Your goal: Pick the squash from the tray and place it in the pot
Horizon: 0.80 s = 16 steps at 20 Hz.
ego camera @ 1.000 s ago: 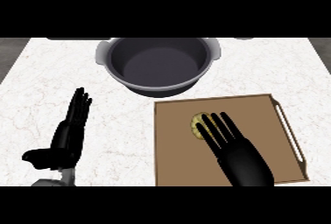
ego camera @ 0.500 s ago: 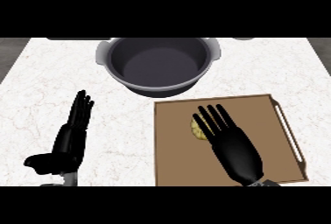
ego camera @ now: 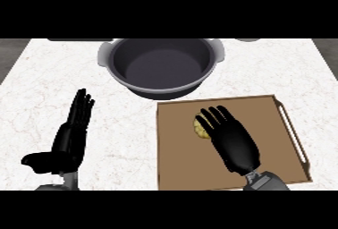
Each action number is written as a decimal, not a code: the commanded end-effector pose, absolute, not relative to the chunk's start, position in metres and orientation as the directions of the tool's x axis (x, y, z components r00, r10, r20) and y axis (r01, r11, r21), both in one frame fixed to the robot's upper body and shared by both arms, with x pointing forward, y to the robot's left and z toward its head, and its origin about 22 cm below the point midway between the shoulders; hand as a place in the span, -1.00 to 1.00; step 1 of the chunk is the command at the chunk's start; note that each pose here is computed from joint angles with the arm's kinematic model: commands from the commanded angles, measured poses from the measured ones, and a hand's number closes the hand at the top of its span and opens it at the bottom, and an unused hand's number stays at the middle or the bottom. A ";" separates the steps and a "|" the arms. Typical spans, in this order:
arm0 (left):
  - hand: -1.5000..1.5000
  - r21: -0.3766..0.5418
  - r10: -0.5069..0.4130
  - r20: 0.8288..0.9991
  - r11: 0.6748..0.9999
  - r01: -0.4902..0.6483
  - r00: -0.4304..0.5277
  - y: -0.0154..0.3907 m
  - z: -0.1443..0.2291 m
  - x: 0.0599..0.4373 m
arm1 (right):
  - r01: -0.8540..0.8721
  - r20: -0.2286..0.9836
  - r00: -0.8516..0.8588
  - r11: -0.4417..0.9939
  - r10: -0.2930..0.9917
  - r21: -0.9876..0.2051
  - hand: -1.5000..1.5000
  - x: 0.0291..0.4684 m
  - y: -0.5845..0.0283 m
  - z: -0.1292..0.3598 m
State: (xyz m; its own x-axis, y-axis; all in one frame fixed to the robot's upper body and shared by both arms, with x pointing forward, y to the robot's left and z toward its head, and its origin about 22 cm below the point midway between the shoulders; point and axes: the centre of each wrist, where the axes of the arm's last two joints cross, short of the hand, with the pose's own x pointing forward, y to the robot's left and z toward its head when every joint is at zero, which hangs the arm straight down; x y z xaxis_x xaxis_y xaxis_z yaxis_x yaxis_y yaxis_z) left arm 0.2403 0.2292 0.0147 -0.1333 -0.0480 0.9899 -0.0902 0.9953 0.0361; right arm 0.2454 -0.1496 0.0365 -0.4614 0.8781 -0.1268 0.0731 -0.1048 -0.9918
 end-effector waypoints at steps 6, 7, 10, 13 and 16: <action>0.00 0.044 -0.056 0.990 0.994 -0.097 -0.126 0.228 0.016 0.241 | 0.237 -0.185 -0.525 -0.067 0.831 -0.969 1.00 0.244 -0.162 0.021; 0.00 0.030 -0.043 0.991 0.995 -0.100 -0.130 0.227 0.010 0.237 | 0.242 -0.198 -0.522 -0.078 0.830 -0.967 1.00 0.243 -0.156 0.026; 0.00 0.037 -0.051 0.988 0.994 -0.099 -0.144 0.222 -0.003 0.239 | 0.262 -0.211 -0.530 -0.078 0.821 -0.962 1.00 0.240 -0.155 0.019; 0.00 0.040 -0.046 0.988 0.998 -0.044 -0.146 0.221 0.010 0.251 | 0.089 -0.070 -0.420 -0.036 0.905 -0.995 1.00 0.262 -0.083 0.032; 0.00 0.035 -0.035 0.984 0.999 0.001 -0.175 0.209 0.019 0.251 | -0.046 0.052 -0.262 0.042 0.964 -0.998 1.00 0.264 -0.095 0.026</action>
State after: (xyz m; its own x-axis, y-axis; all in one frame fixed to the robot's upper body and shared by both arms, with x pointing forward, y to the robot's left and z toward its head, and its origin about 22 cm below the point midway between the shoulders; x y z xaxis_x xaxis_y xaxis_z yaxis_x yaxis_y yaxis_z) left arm 0.2489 0.2164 0.0133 -0.1510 -0.0411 0.9877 -0.0422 0.9985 0.0351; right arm 0.2601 -0.1172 0.0351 -0.3922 0.9154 -0.0911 0.1251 -0.0450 -0.9911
